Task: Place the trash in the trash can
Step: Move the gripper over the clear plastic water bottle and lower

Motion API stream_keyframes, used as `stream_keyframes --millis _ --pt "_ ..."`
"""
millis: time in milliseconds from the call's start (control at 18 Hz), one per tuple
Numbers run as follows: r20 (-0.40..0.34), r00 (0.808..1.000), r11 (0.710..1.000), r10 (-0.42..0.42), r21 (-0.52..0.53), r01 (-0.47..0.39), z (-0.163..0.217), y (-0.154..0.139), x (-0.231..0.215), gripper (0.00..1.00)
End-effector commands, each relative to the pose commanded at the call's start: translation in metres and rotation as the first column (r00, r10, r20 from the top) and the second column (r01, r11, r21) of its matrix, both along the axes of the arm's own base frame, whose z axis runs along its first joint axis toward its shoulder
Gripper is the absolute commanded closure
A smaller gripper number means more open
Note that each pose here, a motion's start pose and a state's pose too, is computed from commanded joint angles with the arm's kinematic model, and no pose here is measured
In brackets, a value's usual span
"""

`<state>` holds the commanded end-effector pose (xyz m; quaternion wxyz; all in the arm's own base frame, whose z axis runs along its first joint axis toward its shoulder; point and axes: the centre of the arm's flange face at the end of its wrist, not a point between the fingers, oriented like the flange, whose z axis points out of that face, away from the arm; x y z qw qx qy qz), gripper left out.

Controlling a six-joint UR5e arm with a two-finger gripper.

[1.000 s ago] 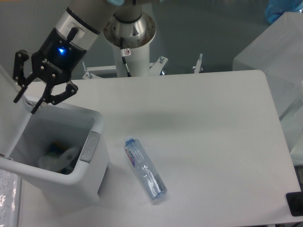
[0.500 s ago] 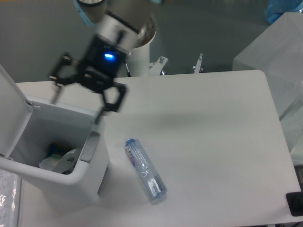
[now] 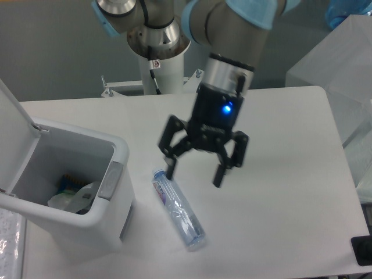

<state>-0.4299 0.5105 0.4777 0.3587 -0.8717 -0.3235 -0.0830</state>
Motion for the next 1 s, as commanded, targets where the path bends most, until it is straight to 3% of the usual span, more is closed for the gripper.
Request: stream_keyframes --millis 389,889,1000 --pt "0.03 0.994 0.984 0.103 -0.15 -0.098 -0.064 0.009 -0.027 0.0" --pt "0.075 0.994 0.95 0.075 -0.309 -0.049 -0.16 0.042 -0.009 0.0" --pt "0.056 0.996 0.939 0.073 -0.341 -0.05 -0.172 0.045 -0.009 0.0"
